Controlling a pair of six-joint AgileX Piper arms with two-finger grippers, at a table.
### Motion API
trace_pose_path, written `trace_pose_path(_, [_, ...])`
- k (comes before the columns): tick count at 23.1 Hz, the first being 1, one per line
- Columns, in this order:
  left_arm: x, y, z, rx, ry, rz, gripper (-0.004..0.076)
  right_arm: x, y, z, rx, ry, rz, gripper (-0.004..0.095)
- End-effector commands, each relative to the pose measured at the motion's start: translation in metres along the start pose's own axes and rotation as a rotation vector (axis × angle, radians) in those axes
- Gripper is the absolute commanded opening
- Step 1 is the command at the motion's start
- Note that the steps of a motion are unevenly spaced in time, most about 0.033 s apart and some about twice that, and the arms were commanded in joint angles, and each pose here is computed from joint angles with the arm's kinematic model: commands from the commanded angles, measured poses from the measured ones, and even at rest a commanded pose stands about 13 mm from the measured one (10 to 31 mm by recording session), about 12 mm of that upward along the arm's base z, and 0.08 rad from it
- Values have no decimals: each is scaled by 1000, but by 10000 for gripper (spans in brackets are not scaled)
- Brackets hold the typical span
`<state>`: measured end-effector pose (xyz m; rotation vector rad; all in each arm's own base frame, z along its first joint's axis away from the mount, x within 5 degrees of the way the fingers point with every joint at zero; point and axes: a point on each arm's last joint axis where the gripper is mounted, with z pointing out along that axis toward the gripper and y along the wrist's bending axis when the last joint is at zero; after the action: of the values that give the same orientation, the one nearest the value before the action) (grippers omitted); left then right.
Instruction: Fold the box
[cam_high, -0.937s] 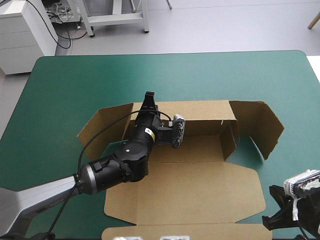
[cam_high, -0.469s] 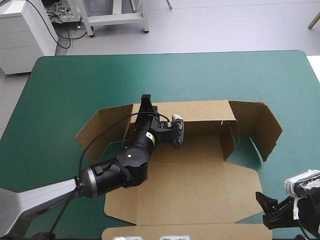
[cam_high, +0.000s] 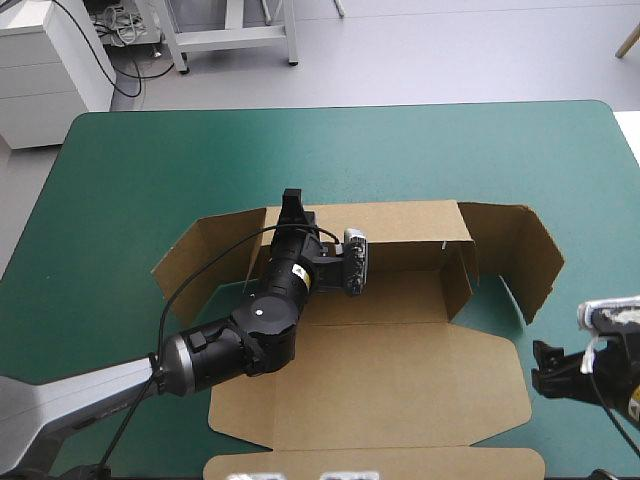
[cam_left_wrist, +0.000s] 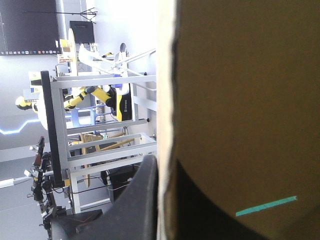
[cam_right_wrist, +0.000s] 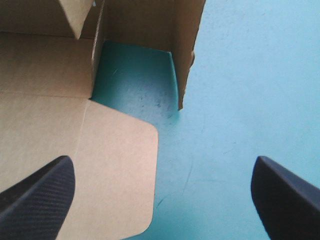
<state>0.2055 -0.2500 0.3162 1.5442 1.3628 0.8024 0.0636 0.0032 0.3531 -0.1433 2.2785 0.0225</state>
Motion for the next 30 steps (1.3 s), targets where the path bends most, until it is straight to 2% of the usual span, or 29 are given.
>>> trace_pose_path(1, [0, 22, -14, -96, -46, 3, -8, -50, -1, 3, 136, -77, -29, 881])
trace_pose_path(3, [0, 23, -14, -109, -43, 20, -8, -79, -3, 6, 239, -88, -74, 877])
trace_pose_path(4, [0, 23, -14, -112, -43, 23, -8, -88, -2, 7, 254, -94, -86, 875])
trace_pose_path(7, [0, 24, -14, -119, -44, 30, -8, -127, 8, 12, 259, -108, -103, 875])
trace_pose_path(12, [0, 24, -14, -121, -44, 31, -8, -163, 23, 37, 254, -84, -118, 874])
trace_pose_path(14, [0, 23, -14, -124, -45, 24, -8, -178, 21, 56, 206, -26, -90, 828])
trace_pose_path(15, [0, 23, -14, -122, -45, 12, -8, -186, 13, 73, 147, 19, -50, 805])
trace_pose_path(16, [0, 23, -14, -122, -45, 9, -8, -189, 4, 83, 118, 53, -12, 805])
trace_pose_path(17, [0, 23, -14, -122, -44, 0, -8, -194, -7, 102, 30, 130, 31, 805])
trace_pose_path(19, [0, 23, -14, -122, -44, 0, -8, -203, -31, 121, -23, 170, 98, 805])
trace_pose_path(24, [0, 23, -14, -127, -45, 5, -8, -213, -58, 145, -47, 174, 151, 814])
trace_pose_path(30, [-3, 27, -16, -179, -56, 55, -8, -217, -65, 175, -71, 213, 148, 818])
